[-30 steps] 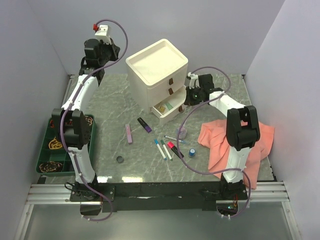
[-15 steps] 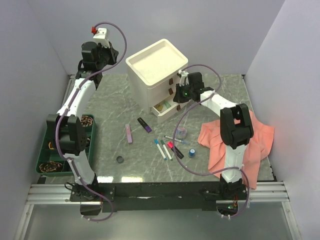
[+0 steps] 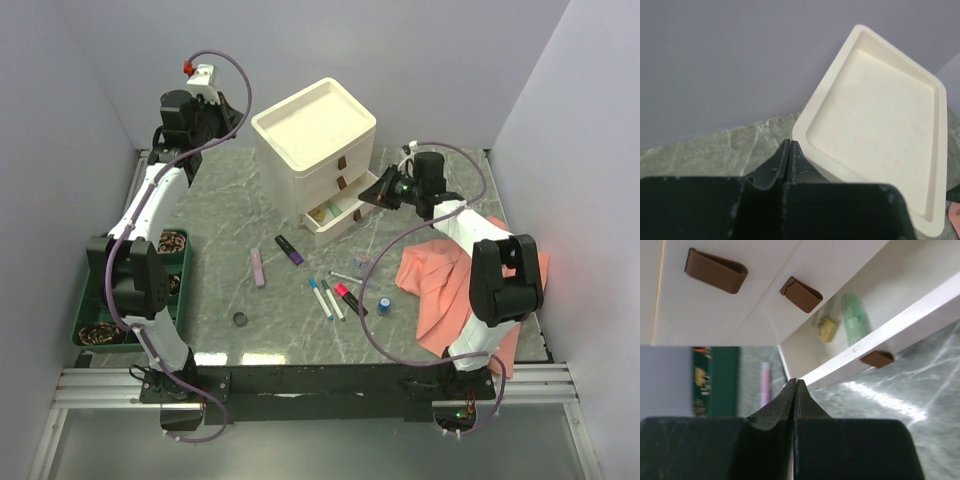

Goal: Sort the stationery into containers
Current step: Close the drawer in the storage box.

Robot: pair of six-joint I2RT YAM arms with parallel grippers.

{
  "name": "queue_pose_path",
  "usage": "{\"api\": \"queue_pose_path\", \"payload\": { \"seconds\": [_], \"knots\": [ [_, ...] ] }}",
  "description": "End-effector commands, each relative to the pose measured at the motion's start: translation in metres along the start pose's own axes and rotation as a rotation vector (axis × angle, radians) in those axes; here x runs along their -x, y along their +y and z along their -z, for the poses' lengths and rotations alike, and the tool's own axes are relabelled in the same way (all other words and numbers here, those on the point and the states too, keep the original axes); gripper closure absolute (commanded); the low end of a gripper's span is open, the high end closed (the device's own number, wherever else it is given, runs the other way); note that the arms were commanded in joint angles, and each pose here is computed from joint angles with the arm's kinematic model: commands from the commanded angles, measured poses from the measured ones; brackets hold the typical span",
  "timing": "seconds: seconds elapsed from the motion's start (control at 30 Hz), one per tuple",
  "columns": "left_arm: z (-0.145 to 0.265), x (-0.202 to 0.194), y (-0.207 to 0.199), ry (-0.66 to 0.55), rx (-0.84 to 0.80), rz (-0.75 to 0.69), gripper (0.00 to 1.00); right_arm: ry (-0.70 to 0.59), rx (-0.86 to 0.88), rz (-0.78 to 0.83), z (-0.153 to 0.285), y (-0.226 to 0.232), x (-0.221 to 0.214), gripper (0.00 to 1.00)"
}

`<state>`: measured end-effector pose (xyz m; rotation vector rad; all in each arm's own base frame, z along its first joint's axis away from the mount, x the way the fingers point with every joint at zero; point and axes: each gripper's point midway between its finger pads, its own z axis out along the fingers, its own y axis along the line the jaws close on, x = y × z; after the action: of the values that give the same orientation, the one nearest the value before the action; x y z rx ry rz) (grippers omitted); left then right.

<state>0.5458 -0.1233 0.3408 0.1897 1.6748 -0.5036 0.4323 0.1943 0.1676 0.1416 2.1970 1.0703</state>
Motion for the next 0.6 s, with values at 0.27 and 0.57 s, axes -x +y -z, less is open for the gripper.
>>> {"api": "queue_pose_path", "payload": {
  "seconds": [0.27,0.57],
  "knots": [
    [0.014,-0.029,-0.004,0.077,-0.029,0.010,0.99,-0.004,-0.009,-0.283,-0.009,-0.044,0.009,1.00],
    [0.011,-0.024,0.009,0.067,0.030,-0.046,0.99,0.010,-0.059,-0.343,-0.015,-0.073,-0.003,1.00]
  ]
}}
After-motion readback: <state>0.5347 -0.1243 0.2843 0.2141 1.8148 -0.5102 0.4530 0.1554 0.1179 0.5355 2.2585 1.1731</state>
